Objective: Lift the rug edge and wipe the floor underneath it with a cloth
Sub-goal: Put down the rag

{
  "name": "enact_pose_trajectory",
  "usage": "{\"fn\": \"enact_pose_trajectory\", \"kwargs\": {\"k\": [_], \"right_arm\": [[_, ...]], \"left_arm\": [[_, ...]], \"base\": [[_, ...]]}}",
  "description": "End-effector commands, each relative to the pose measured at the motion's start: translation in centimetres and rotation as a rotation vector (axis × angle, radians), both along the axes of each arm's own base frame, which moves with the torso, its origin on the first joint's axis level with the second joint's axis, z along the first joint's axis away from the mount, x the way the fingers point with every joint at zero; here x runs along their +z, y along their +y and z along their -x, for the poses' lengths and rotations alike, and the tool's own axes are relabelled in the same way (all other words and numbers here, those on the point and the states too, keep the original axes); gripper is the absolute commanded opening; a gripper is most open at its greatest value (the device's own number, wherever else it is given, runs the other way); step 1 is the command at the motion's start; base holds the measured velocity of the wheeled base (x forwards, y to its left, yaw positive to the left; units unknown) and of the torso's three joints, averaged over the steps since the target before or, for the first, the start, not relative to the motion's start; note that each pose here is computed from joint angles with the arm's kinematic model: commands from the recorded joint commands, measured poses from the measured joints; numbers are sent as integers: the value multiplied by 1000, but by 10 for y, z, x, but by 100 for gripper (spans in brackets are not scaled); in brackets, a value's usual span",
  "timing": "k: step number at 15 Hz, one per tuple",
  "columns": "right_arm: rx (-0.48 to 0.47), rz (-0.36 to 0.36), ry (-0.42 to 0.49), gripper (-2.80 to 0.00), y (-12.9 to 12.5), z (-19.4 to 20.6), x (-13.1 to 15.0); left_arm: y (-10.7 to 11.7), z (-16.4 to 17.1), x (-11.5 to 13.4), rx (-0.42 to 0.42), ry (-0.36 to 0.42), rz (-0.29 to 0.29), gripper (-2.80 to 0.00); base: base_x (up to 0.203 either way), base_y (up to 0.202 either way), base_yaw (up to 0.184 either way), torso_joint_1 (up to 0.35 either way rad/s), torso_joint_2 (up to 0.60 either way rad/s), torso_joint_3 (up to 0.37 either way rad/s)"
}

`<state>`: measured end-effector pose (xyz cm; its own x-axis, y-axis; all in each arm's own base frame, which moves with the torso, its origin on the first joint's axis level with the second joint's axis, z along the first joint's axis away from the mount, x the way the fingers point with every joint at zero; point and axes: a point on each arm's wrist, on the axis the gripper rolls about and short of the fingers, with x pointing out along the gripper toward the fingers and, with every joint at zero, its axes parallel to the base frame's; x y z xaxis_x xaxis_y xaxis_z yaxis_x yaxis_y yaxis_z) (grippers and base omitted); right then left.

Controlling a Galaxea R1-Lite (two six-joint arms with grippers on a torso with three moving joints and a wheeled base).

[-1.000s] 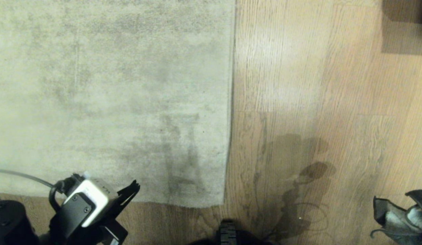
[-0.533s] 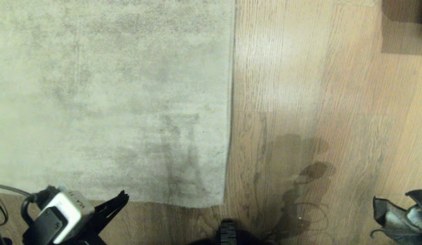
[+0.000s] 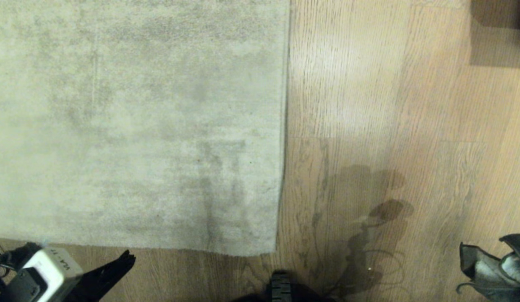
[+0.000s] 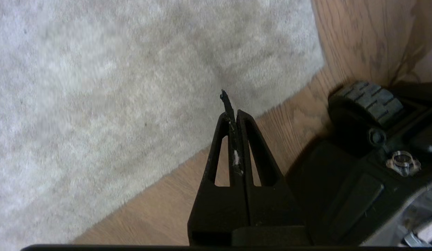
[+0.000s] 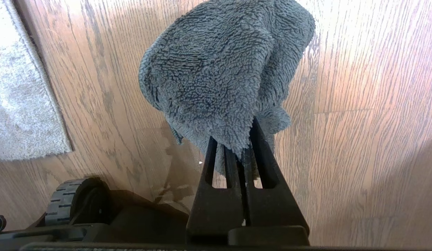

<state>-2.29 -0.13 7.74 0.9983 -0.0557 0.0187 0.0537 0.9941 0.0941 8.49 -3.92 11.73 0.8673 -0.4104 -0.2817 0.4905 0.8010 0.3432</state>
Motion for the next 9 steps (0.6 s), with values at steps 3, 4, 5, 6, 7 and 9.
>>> {"fn": "enact_pose_trajectory", "kwargs": {"k": [3,4,5,6,7,9], "right_arm": [[-1,0,0,-280,0,0,0],[-1,0,0,-280,0,0,0],[1,0,0,-280,0,0,0],[1,0,1,-280,0,0,0],[1,0,1,-280,0,0,0],[-1,0,1,-280,0,0,0]], "left_arm": [[14,23,0,57,-22,32,-280],[18,27,-2,89,-22,35,-280],[21,31,-3,119,-16,35,-280],[23,33,-5,132,-9,35,-280],[24,34,-5,135,-6,39,-280],[26,38,-6,156,-16,45,-280]], "base": [[0,0,0,0,0,0],[0,0,0,0,0,0],[0,0,0,0,0,0],[0,0,0,0,0,0],[0,0,0,0,0,0],[0,0,0,0,0,0]]}}
